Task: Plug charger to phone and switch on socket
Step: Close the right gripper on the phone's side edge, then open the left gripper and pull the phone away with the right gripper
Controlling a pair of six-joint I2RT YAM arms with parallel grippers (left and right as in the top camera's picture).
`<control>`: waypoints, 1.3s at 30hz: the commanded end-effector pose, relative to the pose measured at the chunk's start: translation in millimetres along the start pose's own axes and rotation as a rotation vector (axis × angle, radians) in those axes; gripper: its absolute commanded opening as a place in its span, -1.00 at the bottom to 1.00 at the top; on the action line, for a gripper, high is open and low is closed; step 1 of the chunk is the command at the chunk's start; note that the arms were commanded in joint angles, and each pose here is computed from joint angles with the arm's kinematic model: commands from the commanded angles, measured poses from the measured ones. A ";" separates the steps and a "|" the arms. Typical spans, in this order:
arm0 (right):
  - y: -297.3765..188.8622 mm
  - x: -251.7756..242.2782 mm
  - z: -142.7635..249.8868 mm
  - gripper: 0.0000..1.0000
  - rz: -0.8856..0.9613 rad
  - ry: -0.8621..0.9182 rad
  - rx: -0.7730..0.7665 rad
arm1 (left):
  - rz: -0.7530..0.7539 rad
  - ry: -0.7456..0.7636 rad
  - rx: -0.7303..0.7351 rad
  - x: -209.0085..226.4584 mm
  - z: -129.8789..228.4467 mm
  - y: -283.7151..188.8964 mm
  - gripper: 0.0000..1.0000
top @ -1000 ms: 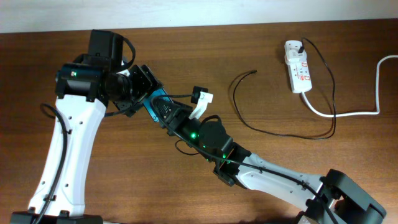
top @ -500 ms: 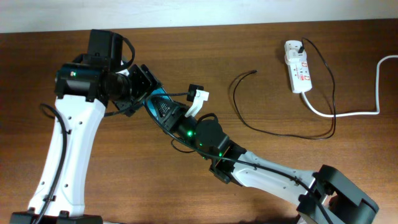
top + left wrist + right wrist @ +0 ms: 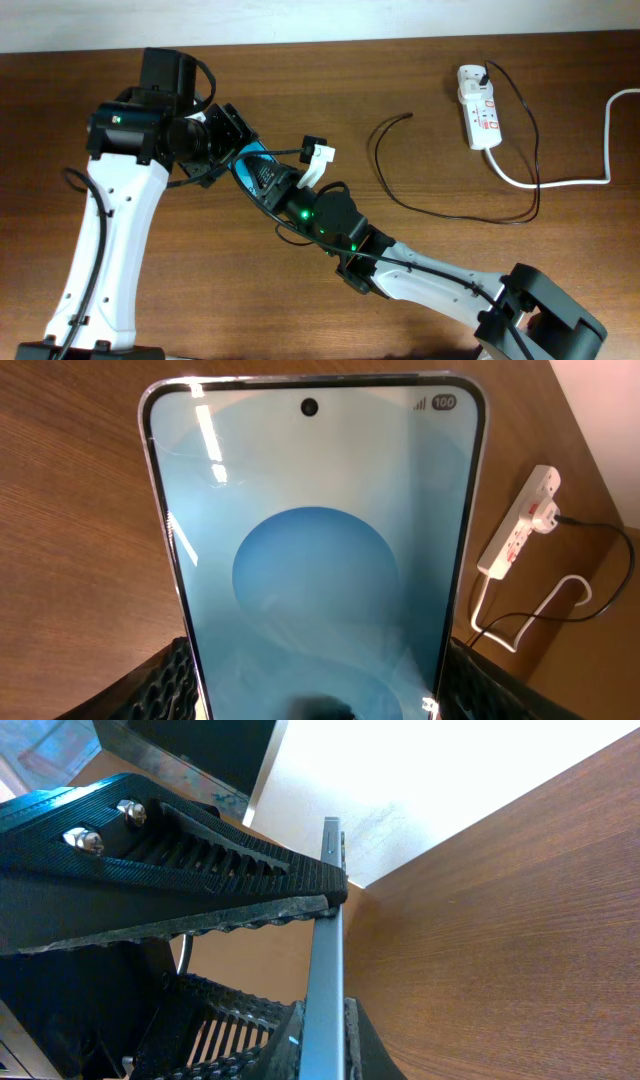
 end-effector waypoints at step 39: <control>-109.7 -26.0 -73.5 -0.91 0.219 0.480 0.508 | 0.037 0.310 -0.418 29.1 34.5 -132.0 0.99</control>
Point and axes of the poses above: each gripper's point midway between its finger pads, its own y axis out along the fingers, its own x axis along the line the jaws close on, z = x × y, the point moved 6 cm from there along -y, back along the fingers, and after that the axes turned 3 degrees about -y, right-handed, at the moved point
